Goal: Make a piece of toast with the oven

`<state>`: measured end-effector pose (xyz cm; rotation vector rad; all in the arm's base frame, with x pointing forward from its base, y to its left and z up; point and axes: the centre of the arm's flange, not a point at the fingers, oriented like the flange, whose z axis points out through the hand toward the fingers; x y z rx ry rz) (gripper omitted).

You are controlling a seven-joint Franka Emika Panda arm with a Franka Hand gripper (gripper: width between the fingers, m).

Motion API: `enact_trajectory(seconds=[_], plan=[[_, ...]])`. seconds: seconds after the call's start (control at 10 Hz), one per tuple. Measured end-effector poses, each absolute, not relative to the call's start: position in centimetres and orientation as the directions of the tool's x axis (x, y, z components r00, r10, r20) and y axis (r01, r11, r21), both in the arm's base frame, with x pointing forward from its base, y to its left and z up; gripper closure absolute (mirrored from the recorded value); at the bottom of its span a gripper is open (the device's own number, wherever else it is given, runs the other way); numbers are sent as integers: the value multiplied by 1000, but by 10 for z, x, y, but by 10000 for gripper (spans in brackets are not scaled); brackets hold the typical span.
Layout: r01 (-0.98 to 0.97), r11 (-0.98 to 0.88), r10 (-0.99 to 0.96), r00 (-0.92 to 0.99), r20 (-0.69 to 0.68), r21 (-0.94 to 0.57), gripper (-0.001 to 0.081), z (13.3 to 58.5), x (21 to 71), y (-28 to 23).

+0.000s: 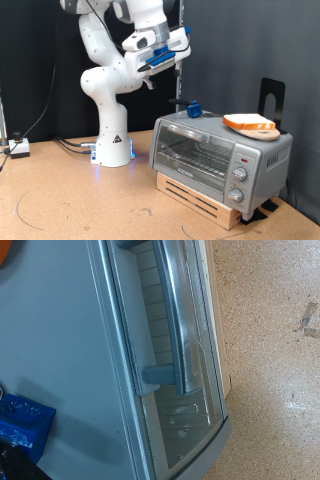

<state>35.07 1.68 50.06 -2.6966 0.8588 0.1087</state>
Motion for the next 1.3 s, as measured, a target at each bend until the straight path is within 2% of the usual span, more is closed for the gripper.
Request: enact_trajectory(seconds=[0.4, 1.3], plan=[[-508, -800, -483, 861, -161, -318, -1, 492, 345, 14], [-543, -808, -531, 839, -116, -229, -1, 380, 333, -6]])
